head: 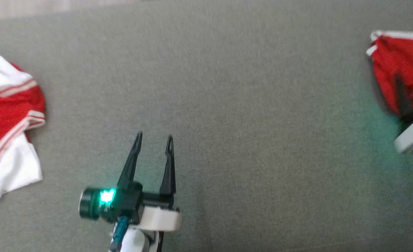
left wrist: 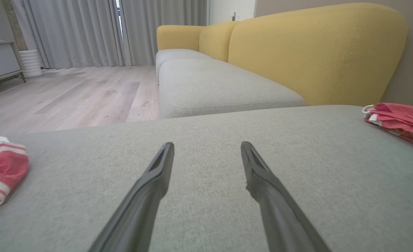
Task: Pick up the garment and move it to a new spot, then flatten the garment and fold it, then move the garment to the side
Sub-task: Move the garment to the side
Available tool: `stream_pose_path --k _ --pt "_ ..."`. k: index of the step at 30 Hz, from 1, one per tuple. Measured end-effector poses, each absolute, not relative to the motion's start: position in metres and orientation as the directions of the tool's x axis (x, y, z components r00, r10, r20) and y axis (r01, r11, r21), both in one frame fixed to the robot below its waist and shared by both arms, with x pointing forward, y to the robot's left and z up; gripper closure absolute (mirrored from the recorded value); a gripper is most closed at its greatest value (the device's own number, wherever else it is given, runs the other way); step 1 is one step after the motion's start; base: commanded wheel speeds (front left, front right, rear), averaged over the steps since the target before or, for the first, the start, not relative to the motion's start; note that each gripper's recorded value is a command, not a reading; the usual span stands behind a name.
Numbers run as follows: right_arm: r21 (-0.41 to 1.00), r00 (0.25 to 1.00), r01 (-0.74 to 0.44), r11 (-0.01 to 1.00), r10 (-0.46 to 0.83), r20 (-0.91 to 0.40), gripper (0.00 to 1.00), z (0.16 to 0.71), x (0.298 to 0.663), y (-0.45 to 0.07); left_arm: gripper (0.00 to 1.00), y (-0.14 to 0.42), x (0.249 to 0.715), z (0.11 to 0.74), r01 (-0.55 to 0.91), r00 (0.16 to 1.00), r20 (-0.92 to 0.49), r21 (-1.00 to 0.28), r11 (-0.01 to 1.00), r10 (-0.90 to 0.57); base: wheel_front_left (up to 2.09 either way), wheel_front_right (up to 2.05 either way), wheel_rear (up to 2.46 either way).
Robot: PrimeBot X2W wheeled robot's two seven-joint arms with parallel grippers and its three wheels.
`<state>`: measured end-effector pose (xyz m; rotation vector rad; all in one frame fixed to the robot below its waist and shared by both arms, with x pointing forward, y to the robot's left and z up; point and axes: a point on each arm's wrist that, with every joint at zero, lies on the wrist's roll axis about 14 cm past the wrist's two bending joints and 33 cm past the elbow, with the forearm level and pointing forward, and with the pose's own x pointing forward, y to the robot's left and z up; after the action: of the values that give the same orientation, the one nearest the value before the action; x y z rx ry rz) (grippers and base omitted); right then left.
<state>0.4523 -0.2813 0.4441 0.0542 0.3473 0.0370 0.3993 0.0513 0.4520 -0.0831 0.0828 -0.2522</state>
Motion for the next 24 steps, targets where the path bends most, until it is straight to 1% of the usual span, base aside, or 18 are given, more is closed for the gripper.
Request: stream_pose_path --k 3,6,9,13,17,18,20,24 --pt "0.124 0.943 -0.087 0.988 0.122 -0.310 0.00 0.439 0.428 -0.242 0.00 0.060 0.381 0.458 0.220 0.971 -0.070 -0.089 0.971 -0.227 0.00 0.00 0.00" --pt "0.184 0.958 -0.123 0.975 0.165 -0.234 0.00 0.444 0.406 -0.211 0.00 0.068 0.364 0.465 0.196 0.978 -0.059 -0.078 0.977 -0.201 0.00 0.00 0.00" --pt "0.222 0.975 -0.138 0.965 0.172 -0.142 0.00 0.455 0.389 -0.191 0.00 0.076 0.347 0.470 0.173 0.983 -0.047 -0.066 0.983 -0.176 0.00 0.00 0.00" --pt "0.218 0.985 -0.146 0.965 0.162 -0.060 0.00 0.469 0.368 -0.176 0.00 0.085 0.334 0.485 0.145 0.989 0.003 -0.062 0.988 -0.145 0.00 0.00 0.00" --pt "0.211 0.986 -0.164 0.964 0.158 0.045 0.00 0.495 0.345 -0.160 0.00 0.098 0.325 0.504 0.099 0.993 0.066 -0.052 0.994 -0.096 0.00 0.00 0.00" --pt "0.211 0.986 -0.164 0.964 0.158 0.045 0.00 0.495 0.345 -0.160 0.00 0.098 0.325 0.504 0.099 0.993 0.066 -0.052 0.994 -0.096 0.00 0.00 0.00" --pt "0.220 0.985 -0.173 0.960 0.163 0.063 0.00 0.498 0.329 -0.151 0.00 0.103 0.318 0.505 0.080 0.994 0.074 -0.046 0.996 -0.077 0.00 0.00 0.00" --pt "0.197 0.987 -0.156 0.968 0.160 0.000 0.00 0.478 0.300 -0.152 0.00 0.108 0.301 0.497 0.060 0.997 0.056 -0.028 0.998 -0.059 0.00 0.00 0.00"
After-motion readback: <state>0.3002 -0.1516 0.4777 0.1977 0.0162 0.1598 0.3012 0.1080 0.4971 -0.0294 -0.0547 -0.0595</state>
